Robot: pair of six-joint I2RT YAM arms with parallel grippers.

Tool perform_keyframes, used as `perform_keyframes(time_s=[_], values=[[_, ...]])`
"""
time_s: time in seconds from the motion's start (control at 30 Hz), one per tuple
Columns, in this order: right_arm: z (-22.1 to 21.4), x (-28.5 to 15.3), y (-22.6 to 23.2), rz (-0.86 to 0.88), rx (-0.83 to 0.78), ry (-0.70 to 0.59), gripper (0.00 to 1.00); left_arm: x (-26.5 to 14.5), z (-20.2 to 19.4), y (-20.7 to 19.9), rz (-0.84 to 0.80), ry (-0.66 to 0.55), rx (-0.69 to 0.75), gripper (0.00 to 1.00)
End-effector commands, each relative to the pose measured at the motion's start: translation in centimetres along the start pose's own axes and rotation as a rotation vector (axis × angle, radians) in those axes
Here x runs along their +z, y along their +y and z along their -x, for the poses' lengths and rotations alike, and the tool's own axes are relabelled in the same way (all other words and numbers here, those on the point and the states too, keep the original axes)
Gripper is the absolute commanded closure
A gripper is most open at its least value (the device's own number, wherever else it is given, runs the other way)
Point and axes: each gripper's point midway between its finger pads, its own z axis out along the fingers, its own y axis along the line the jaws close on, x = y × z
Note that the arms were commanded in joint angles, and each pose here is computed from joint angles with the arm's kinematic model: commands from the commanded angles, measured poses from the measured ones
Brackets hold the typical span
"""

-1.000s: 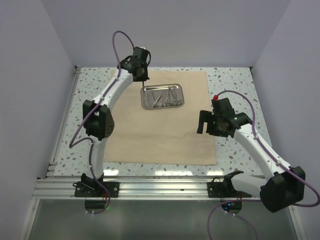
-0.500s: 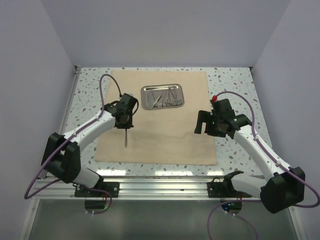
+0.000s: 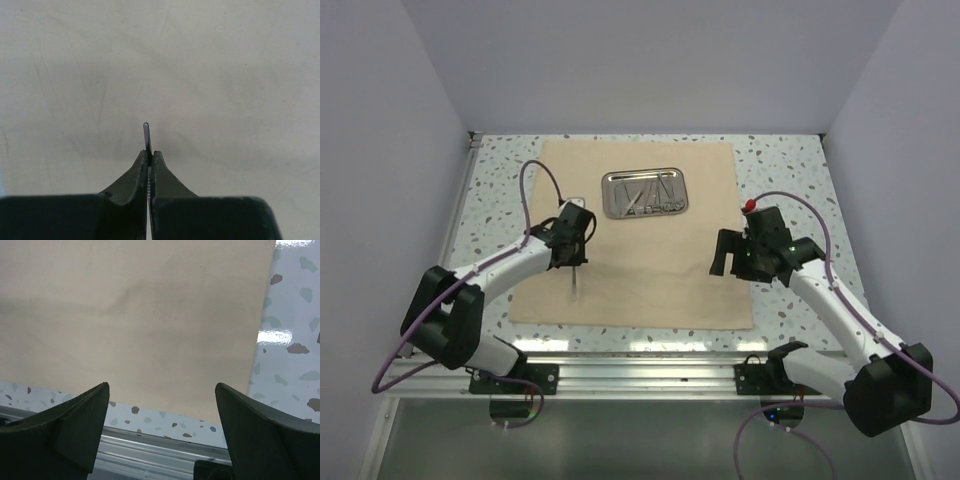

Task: Open and lay out the surgical kit
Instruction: Place the medical item in the surgical kit.

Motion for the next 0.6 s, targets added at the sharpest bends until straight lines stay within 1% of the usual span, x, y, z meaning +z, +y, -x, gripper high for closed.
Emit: perform_keyframes(time_s=[0.0, 0.17, 0.33, 0.43, 0.53, 0.57], values=[[-0.5, -0.8, 0.2, 0.03, 0.016, -0.013, 0.1, 1.4, 1.7, -0.9, -0.007, -0.068, 0.007, 1.0], [-1.0, -1.3, -0.2, 0.025, 0.035, -0.029, 0.1, 3.9, -1.9, -0.4, 0.022, 0.041, 0.042, 1.0], [-1.0, -1.5, -0.3, 0.021, 0.042, -0.033, 0.1, 5.1, -5.1, 0.4, 0.051, 0.135, 0.055, 1.0], [-1.1, -1.5, -0.3, 0.016, 0.044, -0.027, 0.1, 5.1, -6.2, 0.3, 0.041, 0.173, 0.049, 1.0], [-1.0, -1.3, -0.3, 0.014, 0.043, -0.025, 0.1, 4.7, -6.3, 0.2, 0.041, 0.192, 0.034, 1.0], [-1.1, -1.3, -0.3, 0.014, 0.045, -0.023, 0.1, 4.5, -6.1, 0.2, 0.041, 0.189, 0.029, 0.98]])
